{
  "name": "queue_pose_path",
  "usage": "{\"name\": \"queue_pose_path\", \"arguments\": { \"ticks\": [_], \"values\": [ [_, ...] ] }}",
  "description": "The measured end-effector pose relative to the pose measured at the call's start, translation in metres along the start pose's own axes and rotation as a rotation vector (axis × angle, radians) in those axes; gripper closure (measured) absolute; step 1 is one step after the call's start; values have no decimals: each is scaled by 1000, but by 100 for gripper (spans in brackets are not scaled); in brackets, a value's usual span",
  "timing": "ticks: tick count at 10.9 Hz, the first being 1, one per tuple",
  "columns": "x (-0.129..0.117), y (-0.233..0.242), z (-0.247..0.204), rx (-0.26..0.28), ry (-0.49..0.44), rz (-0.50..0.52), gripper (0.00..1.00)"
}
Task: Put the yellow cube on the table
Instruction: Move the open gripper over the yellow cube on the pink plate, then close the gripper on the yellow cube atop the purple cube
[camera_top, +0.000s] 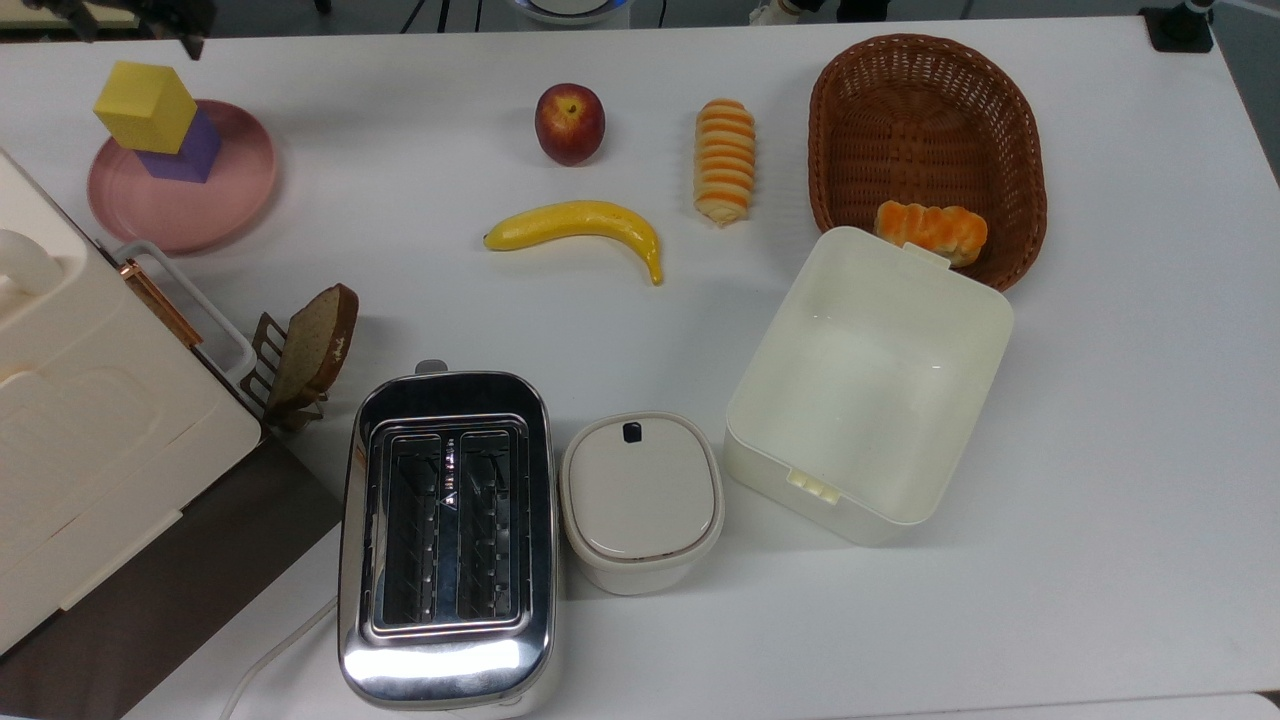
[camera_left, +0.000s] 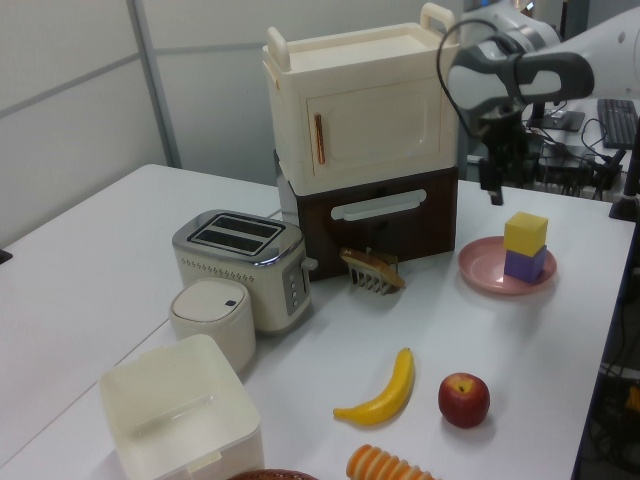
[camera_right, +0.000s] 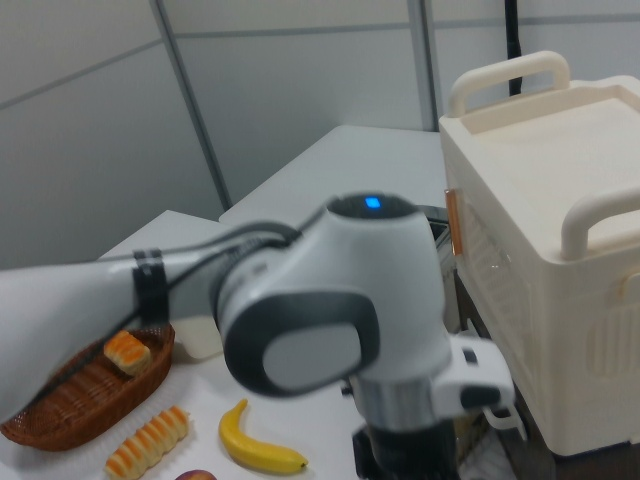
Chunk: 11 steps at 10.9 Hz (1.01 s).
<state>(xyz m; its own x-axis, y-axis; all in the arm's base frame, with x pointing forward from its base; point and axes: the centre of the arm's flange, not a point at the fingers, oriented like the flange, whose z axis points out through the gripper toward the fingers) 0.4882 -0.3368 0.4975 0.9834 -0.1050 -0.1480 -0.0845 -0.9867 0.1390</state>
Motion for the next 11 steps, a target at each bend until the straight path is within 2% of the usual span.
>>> {"name": "queue_pose_path", "arguments": {
  "ticks": [4, 6, 9, 11],
  "values": [
    [-7, 25, 69, -33, 0, 16, 0],
    [-14, 34, 88, -32, -10, 5, 0],
    [-10, 38, 105, -51, -21, 1, 0],
    [-8, 40, 112, -60, -26, -4, 12]
  ]
}}
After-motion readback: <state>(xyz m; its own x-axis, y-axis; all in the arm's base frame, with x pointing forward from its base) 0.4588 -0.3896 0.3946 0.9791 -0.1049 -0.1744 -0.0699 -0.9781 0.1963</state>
